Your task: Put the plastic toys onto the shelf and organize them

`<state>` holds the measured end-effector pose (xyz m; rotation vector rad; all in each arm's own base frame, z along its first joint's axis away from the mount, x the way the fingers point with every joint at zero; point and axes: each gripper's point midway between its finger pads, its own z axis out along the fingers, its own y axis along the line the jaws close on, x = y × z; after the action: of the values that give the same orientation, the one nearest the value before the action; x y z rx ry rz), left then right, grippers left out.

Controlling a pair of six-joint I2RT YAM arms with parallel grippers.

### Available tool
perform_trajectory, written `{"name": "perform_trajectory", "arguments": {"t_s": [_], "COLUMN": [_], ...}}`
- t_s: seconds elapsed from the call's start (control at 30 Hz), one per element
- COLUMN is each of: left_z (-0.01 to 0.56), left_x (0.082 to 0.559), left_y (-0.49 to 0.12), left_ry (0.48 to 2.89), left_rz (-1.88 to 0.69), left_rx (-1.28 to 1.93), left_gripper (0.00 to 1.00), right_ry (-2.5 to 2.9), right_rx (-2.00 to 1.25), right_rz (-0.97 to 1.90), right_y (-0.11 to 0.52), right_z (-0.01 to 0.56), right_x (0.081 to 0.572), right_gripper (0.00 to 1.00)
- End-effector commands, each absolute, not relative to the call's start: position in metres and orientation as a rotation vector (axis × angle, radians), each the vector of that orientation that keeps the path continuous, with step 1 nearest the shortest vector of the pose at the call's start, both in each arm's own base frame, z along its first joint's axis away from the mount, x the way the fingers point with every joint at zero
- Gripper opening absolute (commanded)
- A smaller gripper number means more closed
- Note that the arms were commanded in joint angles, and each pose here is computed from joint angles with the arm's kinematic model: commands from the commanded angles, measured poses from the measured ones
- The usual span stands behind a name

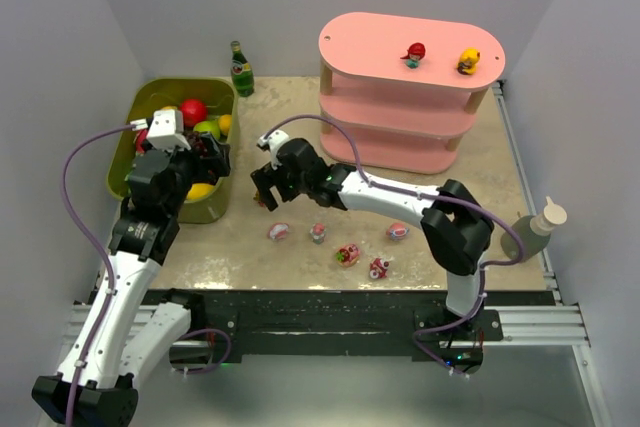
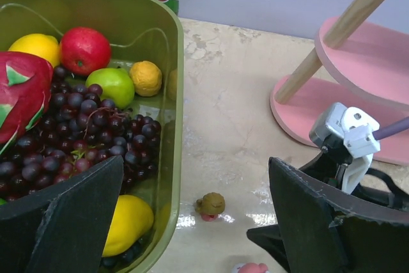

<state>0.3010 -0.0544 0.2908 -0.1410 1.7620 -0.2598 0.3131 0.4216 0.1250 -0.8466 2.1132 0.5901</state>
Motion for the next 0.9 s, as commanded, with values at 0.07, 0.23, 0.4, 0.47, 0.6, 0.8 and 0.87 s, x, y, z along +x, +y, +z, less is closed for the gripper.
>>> {"name": "perform_trajectory", "arguments": {"t_s": [0.07,0.23,0.4,0.47,0.6,0.8,0.87], "left_z": [0.287,0.286,0.285,0.286,0.285,0.285,0.285], "left_x": [0.306,0.306,0.306,0.306,0.306,0.306,0.306], "left_y": [-0.050,-0.050,-0.051,-0.051,-0.051,-0.050,-0.050], "left_ry": [1.762,1.765,1.769,1.768,1.769,1.768,1.770], "left_rz": [-0.240,-0.238,-0.240,-0.243,-0.239,-0.234,-0.233], "left_rx": [-0.157,-0.156,-0.154,-0.152,-0.150,-0.152,-0.151], "left_gripper": [1.00,1.00,1.00,1.00,1.00,1.00,1.00], "right_ry": [2.017,2.073,2.075,2.043,2.034,2.057,2.074], "right_rx": [-0.509,-0.377,-0.336,-0.356,-0.394,-0.382,-0.369], "right_rz": [0.650,0.587,0.557,0.582,0.595,0.591,0.578], "right_y": [0.464,0.467,0.465,0.468,0.474,0.481,0.480], "right_z": [0.158,0.132,0.116,0.114,0.108,0.097,0.091], "right_x": [0.328,0.338,0.343,0.343,0.342,0.346,0.346], "right_gripper": [0.91,0.84,0.77,0.74,0.71,0.68,0.66]}}
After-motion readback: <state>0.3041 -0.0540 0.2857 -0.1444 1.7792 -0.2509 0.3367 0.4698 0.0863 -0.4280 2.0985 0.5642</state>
